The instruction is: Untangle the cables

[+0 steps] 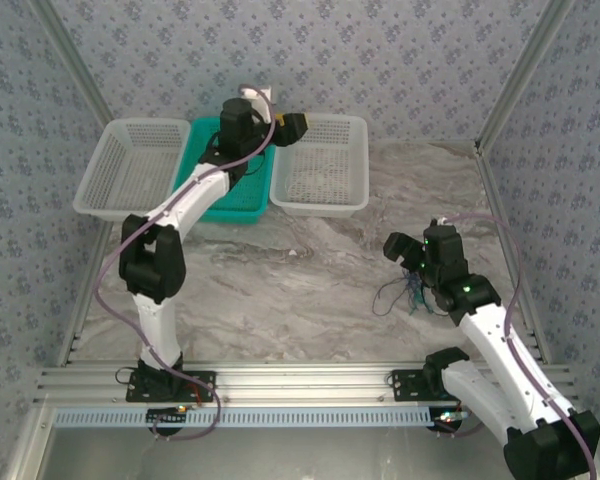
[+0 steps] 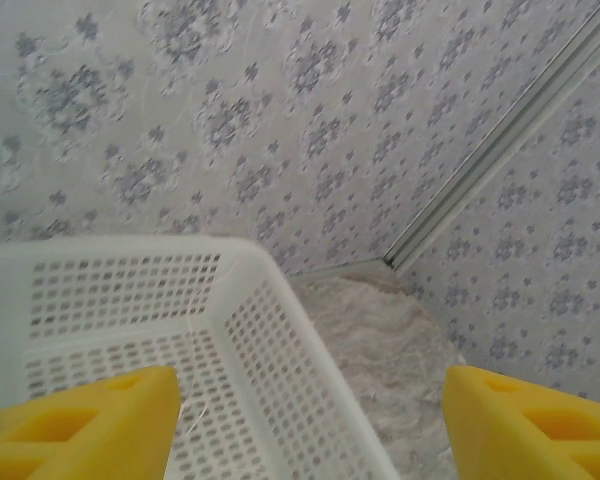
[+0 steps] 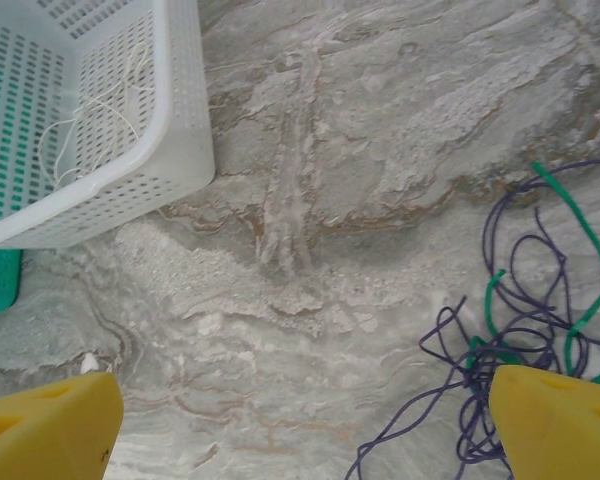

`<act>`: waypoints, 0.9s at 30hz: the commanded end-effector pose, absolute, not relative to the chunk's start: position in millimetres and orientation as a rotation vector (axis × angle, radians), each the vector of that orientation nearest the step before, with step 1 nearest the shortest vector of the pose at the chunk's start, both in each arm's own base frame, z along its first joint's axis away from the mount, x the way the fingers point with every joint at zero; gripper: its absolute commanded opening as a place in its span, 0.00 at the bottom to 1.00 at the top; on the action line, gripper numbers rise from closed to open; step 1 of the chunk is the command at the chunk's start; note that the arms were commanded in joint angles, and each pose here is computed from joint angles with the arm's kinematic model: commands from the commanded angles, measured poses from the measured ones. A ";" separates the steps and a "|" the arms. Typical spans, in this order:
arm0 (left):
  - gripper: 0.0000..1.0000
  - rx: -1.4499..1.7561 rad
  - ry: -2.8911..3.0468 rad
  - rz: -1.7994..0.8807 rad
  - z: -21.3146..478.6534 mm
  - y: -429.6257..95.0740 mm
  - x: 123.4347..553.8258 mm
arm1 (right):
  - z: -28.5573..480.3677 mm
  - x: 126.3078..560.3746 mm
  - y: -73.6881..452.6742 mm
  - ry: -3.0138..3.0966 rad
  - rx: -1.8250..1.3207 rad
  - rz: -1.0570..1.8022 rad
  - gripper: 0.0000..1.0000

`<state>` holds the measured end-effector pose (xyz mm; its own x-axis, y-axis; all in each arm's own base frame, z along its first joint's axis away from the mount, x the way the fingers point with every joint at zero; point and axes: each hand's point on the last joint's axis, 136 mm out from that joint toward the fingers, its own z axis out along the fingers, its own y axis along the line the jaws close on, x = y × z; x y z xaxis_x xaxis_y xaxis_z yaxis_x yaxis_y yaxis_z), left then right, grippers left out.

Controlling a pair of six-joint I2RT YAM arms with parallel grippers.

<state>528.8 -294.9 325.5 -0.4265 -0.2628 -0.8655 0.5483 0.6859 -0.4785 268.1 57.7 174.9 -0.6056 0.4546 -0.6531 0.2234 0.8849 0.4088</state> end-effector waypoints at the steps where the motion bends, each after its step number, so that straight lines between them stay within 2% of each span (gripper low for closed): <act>1: 0.70 0.265 1.609 -0.855 403.0 -267.5 491.9 | 154.9 259.7 35.2 2.266 0.593 0.237 0.96; 8: 0.72 0.337 1.526 -0.898 424.0 -246.3 408.5 | 108.8 257.6 -7.8 2.345 0.964 0.086 0.97; 13: 0.77 0.410 1.545 -0.910 399.8 -248.5 353.2 | 69.7 267.6 -18.7 2.437 1.141 0.088 0.97; 16: 0.79 0.435 1.588 -0.915 382.7 -249.2 334.9 | 46.5 272.8 -16.0 2.461 1.229 0.138 0.92; 18: 0.80 0.447 1.617 -0.913 372.4 -249.4 328.3 | 36.4 278.0 -11.6 2.473 1.236 0.167 0.82; 20: 0.82 0.462 1.645 -0.917 360.5 -250.8 324.3 | 30.7 280.9 -9.2 2.474 1.235 0.185 0.60; 21: 0.82 0.468 1.656 -0.926 355.4 -252.4 322.7 | 31.0 282.0 -8.5 2.466 1.230 0.193 0.46; 22: 0.83 0.469 1.669 -0.940 350.5 -253.9 321.1 | 32.3 282.1 -9.3 2.455 1.229 0.192 0.23; 23: 0.84 0.471 1.686 -0.966 345.0 -256.9 319.5 | 35.9 281.7 -10.9 2.439 1.224 0.184 0.08; 24: 0.85 0.480 1.695 -0.997 340.6 -260.8 317.3 | 40.1 282.0 -12.3 2.423 1.217 0.180 0.02; 27: 0.90 0.511 1.719 -1.089 329.2 -276.9 310.0 | 60.5 286.9 -9.0 2.379 1.141 0.236 0.00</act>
